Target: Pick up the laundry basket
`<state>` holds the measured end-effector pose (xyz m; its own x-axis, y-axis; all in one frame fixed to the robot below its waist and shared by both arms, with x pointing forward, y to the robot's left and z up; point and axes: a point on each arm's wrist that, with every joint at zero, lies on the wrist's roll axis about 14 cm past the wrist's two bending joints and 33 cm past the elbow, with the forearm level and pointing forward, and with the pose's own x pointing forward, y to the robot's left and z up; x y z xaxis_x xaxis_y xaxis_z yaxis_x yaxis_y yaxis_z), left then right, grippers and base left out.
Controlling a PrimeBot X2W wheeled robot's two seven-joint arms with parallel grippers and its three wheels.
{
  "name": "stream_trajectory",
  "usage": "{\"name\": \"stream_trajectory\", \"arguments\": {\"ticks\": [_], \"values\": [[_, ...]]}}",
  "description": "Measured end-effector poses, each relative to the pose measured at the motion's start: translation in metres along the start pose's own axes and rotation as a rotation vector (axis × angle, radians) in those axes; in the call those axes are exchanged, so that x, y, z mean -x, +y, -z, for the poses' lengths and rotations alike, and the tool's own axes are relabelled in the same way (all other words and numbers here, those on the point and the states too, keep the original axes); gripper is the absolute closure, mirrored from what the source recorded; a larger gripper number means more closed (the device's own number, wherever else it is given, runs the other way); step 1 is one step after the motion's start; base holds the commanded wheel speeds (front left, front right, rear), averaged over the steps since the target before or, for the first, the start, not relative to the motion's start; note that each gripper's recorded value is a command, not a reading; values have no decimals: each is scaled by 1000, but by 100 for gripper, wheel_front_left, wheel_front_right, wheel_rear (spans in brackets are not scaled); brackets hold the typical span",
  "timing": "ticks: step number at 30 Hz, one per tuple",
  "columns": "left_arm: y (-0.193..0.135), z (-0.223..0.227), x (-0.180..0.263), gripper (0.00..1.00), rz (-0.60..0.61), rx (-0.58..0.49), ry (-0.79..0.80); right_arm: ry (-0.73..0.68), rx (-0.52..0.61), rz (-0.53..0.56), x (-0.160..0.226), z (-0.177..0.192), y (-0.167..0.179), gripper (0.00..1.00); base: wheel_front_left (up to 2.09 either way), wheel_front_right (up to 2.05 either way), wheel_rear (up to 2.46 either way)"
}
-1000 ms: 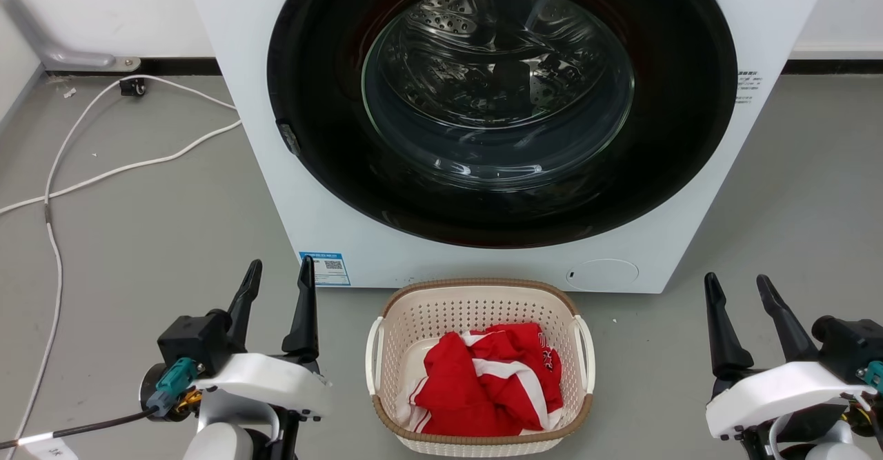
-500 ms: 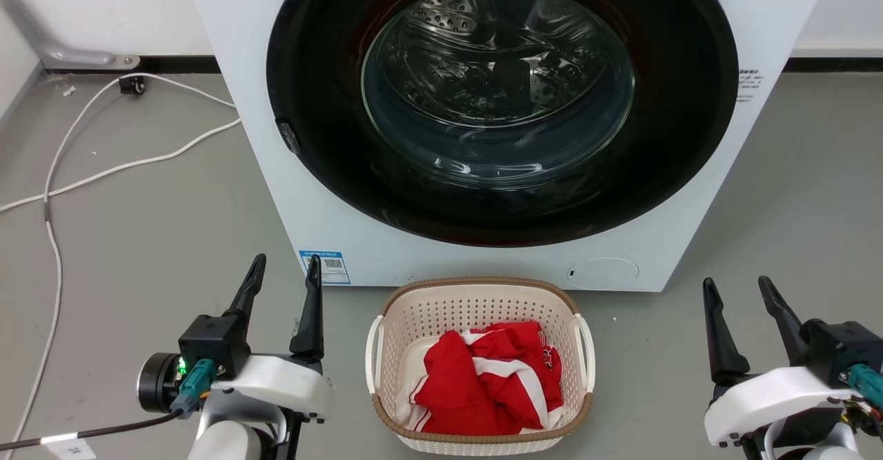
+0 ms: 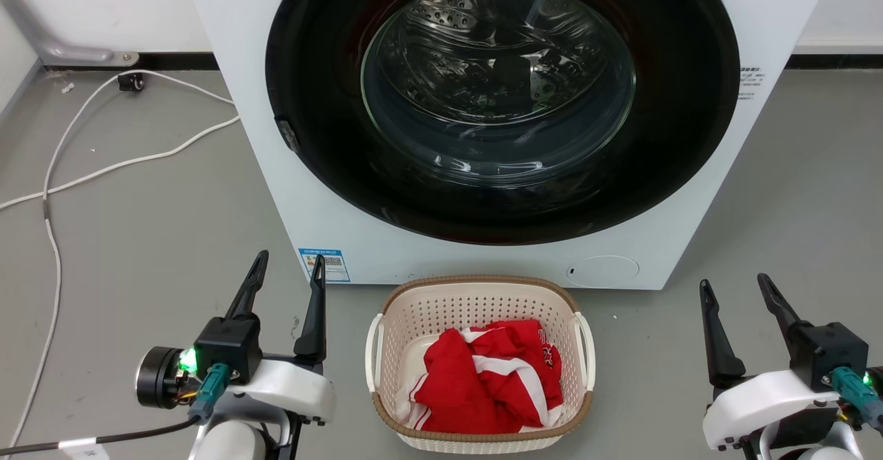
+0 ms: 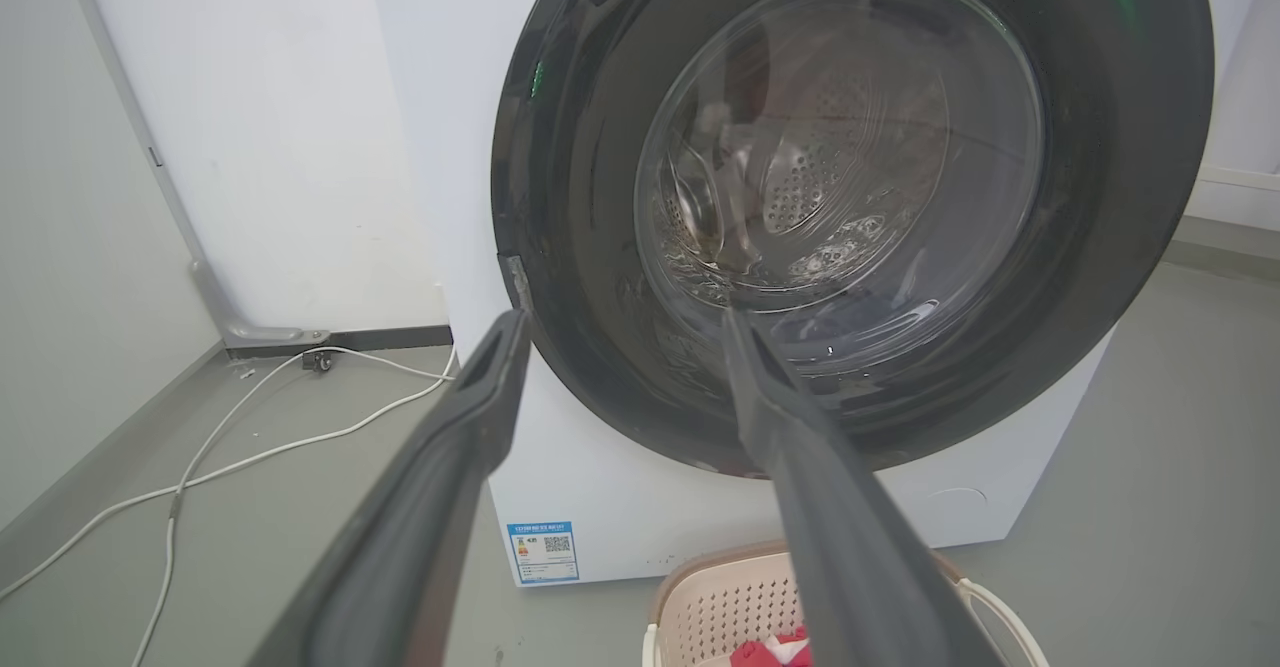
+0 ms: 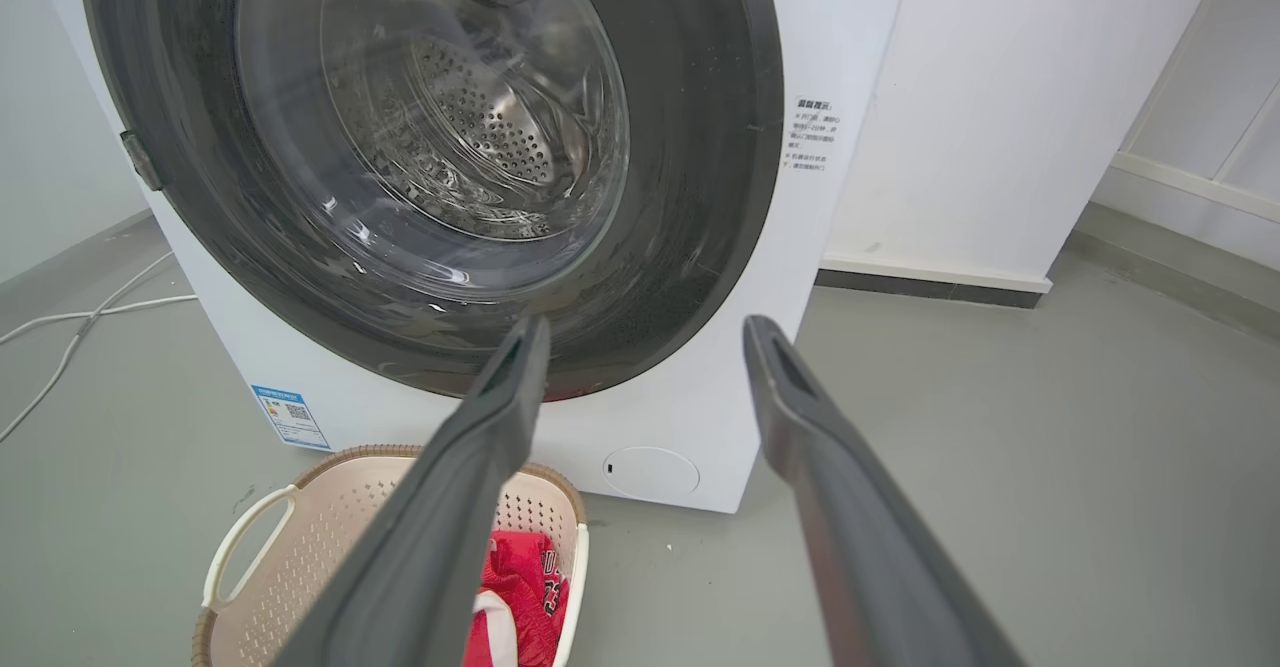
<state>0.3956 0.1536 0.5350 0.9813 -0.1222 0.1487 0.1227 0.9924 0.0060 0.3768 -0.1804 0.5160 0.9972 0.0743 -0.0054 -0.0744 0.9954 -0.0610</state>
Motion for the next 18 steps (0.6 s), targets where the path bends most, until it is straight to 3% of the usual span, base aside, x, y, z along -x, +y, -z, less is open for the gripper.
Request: {"name": "stream_trajectory", "arguments": {"ticks": [9,18], "values": [[-2,-1,0,0,10,-46,-11,-12,57,-1,1,-3,0,0,0,0,0],[3,1,-2,0,-6,-21,-6,-10,49,6,1,-1,-2,0,0,0,0]]}}
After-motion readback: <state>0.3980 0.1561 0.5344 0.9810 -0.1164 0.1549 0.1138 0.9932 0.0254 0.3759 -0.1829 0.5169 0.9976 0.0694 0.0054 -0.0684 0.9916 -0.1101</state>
